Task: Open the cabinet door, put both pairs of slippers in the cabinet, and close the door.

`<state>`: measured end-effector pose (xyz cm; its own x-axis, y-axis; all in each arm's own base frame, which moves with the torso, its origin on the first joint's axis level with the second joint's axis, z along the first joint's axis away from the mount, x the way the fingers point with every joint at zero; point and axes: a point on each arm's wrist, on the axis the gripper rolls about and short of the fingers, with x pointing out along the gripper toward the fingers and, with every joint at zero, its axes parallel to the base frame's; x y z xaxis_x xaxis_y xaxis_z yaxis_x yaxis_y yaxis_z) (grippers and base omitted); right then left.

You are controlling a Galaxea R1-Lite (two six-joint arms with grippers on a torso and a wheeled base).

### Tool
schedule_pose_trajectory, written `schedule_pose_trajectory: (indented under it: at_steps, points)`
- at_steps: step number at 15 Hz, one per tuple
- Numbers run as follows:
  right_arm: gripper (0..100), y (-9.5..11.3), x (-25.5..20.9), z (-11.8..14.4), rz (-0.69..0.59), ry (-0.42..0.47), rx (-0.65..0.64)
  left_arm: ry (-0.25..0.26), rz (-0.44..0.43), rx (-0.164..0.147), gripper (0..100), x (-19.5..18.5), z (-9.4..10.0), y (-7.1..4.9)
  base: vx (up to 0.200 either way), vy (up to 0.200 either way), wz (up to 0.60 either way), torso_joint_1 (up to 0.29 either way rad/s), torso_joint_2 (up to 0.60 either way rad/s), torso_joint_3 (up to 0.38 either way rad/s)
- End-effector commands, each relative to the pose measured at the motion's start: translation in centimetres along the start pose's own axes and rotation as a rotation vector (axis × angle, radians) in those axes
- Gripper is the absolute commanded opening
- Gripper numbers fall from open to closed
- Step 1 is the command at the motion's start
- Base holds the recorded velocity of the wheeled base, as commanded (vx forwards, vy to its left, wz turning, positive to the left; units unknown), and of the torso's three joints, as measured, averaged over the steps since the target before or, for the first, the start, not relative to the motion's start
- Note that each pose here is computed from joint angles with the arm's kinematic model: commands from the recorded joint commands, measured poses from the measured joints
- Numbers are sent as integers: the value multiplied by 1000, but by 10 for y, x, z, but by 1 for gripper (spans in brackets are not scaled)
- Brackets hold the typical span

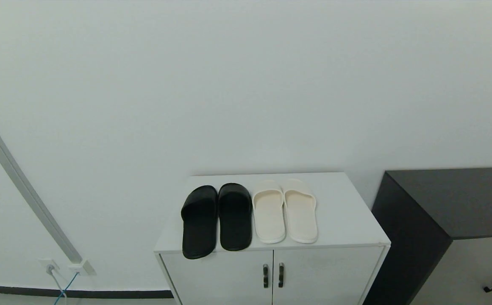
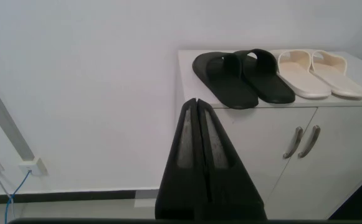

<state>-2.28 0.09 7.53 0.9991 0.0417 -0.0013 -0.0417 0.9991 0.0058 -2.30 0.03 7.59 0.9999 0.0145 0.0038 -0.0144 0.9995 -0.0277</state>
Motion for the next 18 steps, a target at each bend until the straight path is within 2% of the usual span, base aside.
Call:
schedule_pose_trajectory:
  at_steps: [1,7,8,12,14,18]
  points:
    - [100,0,0,0,0,2,0,1,1,0,0,0,0,0,0,0,0,0,0,0]
    - [100,0,0,2,12,-8,-43,2,1,0,0,0,0,0,0,0,0,0,0,0]
    - [100,1,-5,25,27,-51,-39,1,1,2,0,0,0,0,0,0,0,0,0,0]
    - [100,3,15,34,172,148,-50,2,2,0,0,0,0,0,0,0,0,0,0,0]
    - [100,4,37,49,234,245,-32,2,2,3,0,0,0,0,0,0,0,0,0,0]
    - [100,12,95,68,376,347,-30,1,1,2,0,0,0,0,0,0,0,0,0,0]
